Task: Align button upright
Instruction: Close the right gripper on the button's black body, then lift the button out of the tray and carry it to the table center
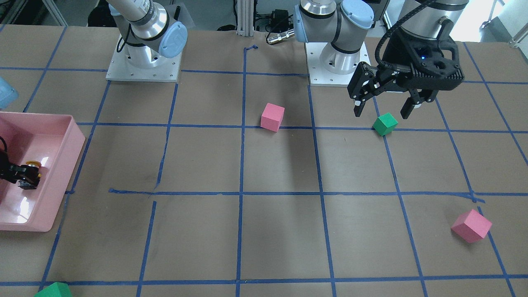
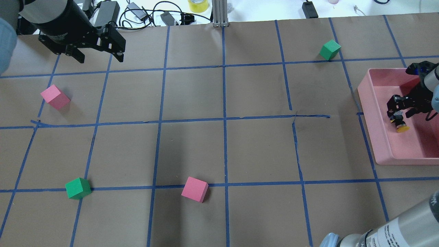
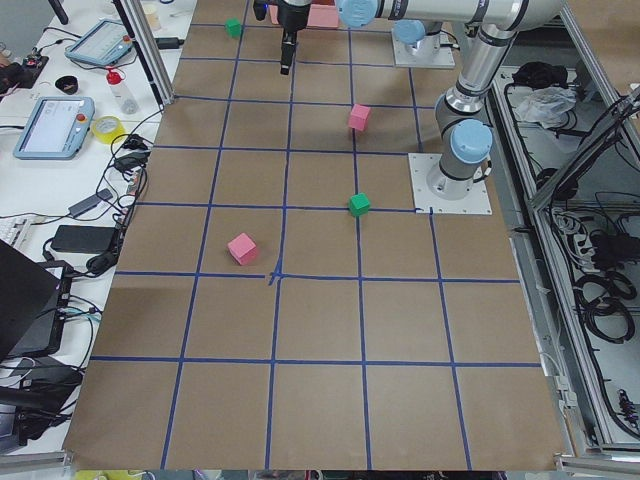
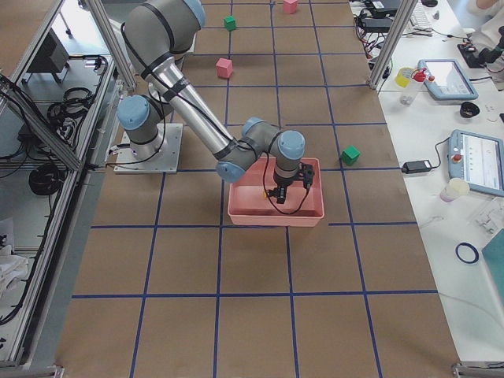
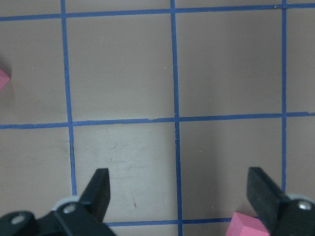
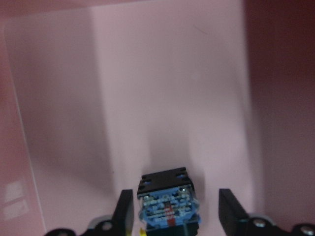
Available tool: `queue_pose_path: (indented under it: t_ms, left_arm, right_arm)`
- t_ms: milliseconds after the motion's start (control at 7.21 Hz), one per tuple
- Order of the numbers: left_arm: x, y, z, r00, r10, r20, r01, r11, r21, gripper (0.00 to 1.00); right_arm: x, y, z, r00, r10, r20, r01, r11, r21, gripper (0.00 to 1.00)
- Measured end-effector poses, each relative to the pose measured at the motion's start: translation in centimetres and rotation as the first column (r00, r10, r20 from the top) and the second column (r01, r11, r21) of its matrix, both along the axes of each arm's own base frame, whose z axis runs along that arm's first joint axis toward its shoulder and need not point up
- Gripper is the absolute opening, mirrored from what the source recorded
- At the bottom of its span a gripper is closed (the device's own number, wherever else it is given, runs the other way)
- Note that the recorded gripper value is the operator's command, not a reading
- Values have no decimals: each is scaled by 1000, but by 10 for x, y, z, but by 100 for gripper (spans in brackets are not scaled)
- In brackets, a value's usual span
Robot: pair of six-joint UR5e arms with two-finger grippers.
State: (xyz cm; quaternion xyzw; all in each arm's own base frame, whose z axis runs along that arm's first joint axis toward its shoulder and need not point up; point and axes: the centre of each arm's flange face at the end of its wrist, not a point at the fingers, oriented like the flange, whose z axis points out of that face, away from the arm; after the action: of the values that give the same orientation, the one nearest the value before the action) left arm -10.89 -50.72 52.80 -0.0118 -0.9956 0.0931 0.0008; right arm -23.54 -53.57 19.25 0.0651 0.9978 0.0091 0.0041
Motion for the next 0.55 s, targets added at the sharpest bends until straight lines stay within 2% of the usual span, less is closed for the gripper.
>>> queue_pose_path:
  t_ms: [277,555]
  left_arm:
    - [0,-1,-2,1000,-3,-2,3,1000,4,100]
    - [-1,-1,-1,1000,-3,-5,3,1000,2,100]
  right_arm:
    - [3,4,2,1000,2,4,-2,1000,11,0]
    - [2,3,24,1000,6,-12,-6,1000,-8,0]
